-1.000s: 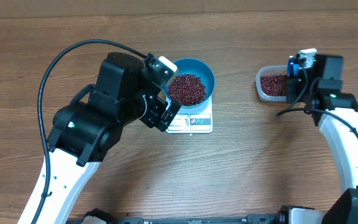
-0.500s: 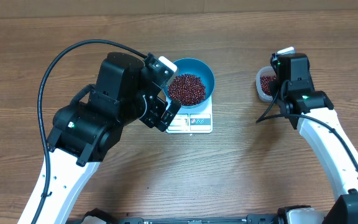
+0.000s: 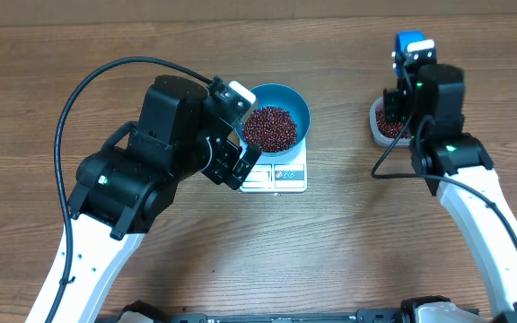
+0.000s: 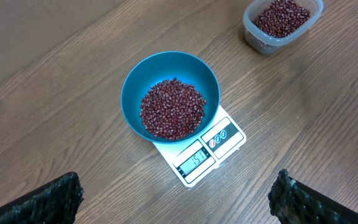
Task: Scoop item into bowl and weigh 150g on scale
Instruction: 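Carry the filled blue scoop with the right gripper over the teal bowl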
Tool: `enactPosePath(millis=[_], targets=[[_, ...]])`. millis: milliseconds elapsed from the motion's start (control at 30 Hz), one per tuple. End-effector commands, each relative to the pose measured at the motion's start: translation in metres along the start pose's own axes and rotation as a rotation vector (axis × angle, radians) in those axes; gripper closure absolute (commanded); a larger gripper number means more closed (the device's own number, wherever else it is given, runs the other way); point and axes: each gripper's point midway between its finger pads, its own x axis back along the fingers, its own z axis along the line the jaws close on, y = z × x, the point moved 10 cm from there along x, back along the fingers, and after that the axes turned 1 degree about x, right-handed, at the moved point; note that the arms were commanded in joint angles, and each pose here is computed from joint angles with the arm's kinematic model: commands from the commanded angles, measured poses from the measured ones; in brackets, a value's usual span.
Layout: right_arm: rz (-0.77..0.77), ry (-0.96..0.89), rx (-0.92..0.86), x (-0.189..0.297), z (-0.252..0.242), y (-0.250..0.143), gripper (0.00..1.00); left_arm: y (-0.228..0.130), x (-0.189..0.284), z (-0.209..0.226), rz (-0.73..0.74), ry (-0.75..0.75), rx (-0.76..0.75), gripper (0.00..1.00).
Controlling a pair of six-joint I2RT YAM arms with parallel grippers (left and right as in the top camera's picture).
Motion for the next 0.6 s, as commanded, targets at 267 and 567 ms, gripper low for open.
enactPosePath(millis=[267,567], targets=[[-0.123,0.532,-0.197,0.022,0.033,0.028,0.96,0.005,0.003,0.0,-0.02,-0.014,0.01,0.0],[-0.042,0.712,-0.149,0.026,0.054,0.016,0.96,0.005,0.003,0.0,-0.02,-0.014,0.01,0.0]])
